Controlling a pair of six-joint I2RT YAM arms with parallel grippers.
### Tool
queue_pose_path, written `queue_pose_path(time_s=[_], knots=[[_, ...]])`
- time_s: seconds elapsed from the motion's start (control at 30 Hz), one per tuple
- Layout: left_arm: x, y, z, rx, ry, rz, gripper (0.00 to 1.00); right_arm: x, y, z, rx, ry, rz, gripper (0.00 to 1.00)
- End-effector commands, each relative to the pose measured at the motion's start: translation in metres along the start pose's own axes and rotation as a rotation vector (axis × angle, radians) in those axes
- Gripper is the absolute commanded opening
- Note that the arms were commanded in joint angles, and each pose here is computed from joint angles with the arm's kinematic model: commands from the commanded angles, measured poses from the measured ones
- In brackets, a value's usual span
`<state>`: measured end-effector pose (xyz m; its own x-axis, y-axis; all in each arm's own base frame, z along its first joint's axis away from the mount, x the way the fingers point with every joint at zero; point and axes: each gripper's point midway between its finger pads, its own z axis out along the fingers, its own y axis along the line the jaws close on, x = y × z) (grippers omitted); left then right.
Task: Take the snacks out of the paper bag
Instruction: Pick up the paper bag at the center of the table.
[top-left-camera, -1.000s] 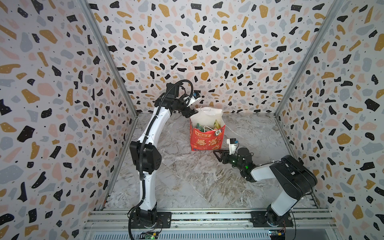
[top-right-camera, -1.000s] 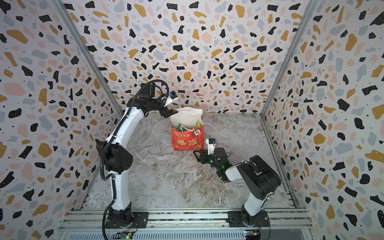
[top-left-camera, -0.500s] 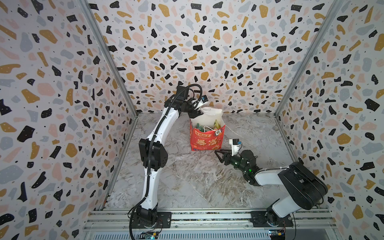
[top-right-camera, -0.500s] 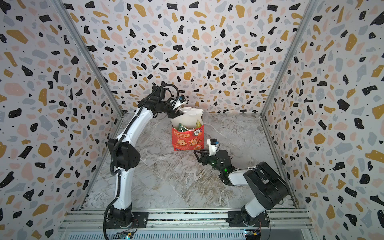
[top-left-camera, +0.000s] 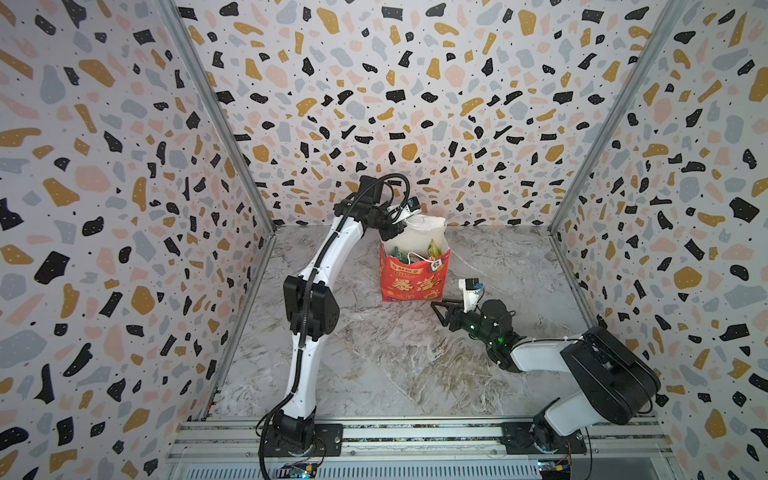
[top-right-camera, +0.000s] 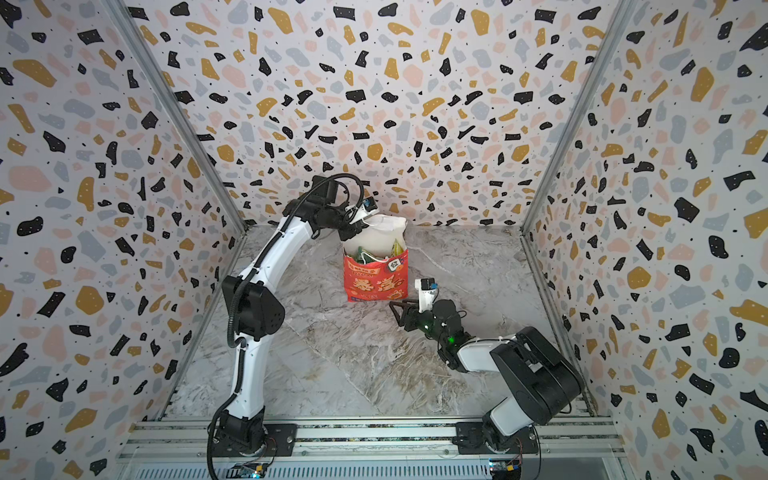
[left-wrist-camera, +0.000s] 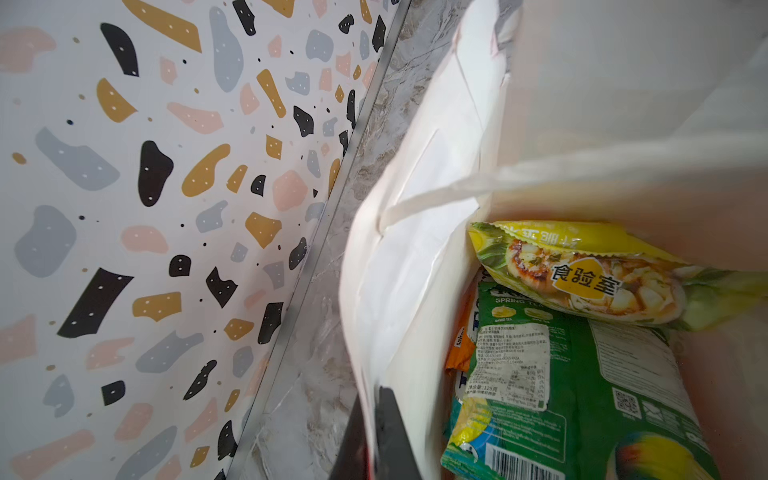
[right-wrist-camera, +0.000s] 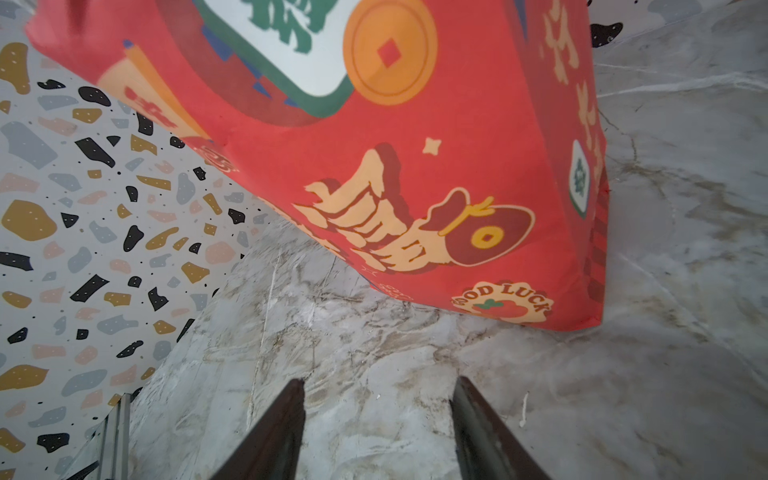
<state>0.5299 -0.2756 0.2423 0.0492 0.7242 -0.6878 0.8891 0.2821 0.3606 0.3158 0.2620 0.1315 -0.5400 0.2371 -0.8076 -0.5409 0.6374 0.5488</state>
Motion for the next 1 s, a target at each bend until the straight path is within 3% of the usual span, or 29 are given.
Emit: queue_pose_path(time_s=[0.0, 0.33, 0.53, 0.67, 0.97], knots=[[-0.029, 0.0, -0.024, -0.035, -0.048, 0.041, 0.0, 0.007, -0.009, 0.01, 0.04, 0.033, 0.033, 0.57], [-0.066, -0.038, -0.061, -0.013, -0.122, 0.096, 0.0, 0.016, -0.033, 0.031, 0.118, 0.032, 0.145, 0.47], [-0.073, -0.076, -0.07, 0.02, -0.136, 0.115, 0.0, 0.017, -0.037, 0.028, 0.138, 0.024, 0.14, 0.43], [-0.074, -0.103, -0.071, 0.034, -0.15, 0.113, 0.0, 0.027, -0.033, 0.013, 0.137, 0.051, 0.121, 0.43], [-0.08, -0.147, -0.084, -0.004, -0.246, 0.069, 0.0, 0.053, -0.024, -0.052, 0.17, 0.084, -0.082, 0.5]])
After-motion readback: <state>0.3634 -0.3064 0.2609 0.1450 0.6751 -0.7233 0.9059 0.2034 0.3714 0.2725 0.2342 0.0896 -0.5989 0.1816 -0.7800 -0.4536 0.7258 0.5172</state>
